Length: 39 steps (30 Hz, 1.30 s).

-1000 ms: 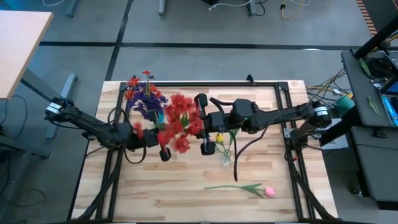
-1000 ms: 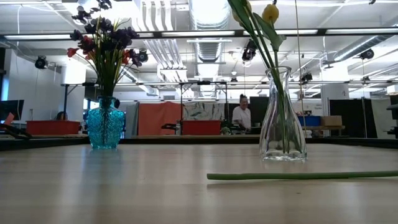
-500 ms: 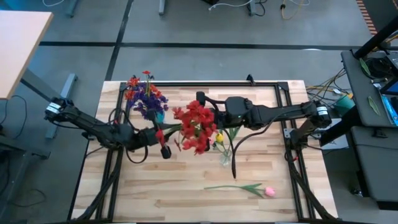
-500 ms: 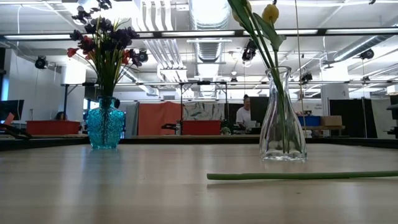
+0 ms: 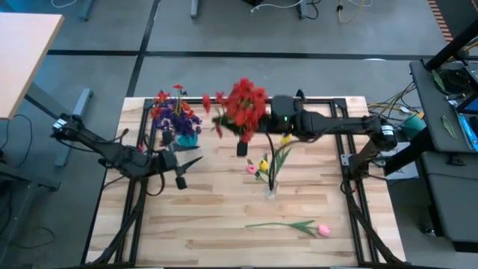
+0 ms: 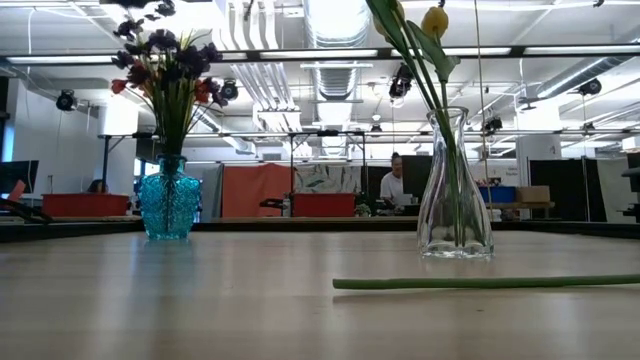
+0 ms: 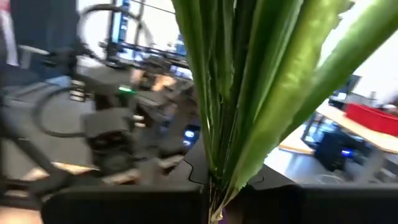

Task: Sort flowers into vase by color
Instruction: Put the red flowers into the blue vase

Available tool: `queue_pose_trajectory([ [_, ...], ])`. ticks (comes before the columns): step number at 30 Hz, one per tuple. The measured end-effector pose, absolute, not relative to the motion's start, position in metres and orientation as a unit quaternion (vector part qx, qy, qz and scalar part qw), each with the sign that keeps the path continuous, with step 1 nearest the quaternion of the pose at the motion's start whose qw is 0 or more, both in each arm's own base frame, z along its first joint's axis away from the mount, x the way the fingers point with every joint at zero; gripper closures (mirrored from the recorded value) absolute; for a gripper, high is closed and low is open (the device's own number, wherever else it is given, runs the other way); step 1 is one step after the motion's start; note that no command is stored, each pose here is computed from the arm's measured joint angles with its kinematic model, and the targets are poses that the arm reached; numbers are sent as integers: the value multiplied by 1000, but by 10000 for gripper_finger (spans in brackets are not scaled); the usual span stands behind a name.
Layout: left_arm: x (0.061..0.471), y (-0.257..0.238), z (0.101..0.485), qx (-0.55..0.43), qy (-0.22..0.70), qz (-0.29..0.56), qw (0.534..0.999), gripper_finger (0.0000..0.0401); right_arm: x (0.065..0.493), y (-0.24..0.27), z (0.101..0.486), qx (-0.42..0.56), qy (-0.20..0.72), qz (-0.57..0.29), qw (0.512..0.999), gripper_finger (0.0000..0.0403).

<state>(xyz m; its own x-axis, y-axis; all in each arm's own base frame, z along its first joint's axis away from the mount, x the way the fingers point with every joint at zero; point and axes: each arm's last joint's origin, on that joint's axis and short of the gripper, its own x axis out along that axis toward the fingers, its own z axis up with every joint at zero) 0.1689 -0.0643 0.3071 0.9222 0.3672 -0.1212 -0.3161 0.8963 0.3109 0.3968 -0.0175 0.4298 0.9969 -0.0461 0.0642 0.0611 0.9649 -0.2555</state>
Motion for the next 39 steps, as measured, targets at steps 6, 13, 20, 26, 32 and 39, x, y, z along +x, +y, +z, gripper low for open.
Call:
queue_pose_trajectory([
  [6, 144, -57, 303, 105, 122, 164, 973, 211, 379, -69, 440, -127, -23, -92, 987, 393],
  [13, 128, -57, 312, 90, 120, 136, 979, 205, 351, -107, 451, -138, -24, -132, 981, 393],
  [20, 121, -59, 317, 48, 141, 88, 985, 204, 348, -127, 427, -118, 1, -127, 985, 393],
  [26, 111, -57, 313, -4, 219, 57, 974, 204, 351, -126, 418, -114, -25, -127, 985, 393],
  [32, 108, -58, 300, -43, 290, 43, 955, 204, 365, -96, 424, -97, -68, -93, 989, 393],
  [39, 103, -52, 271, -62, 339, 122, 931, 204, 383, -59, 432, -66, -86, -82, 991, 393],
])
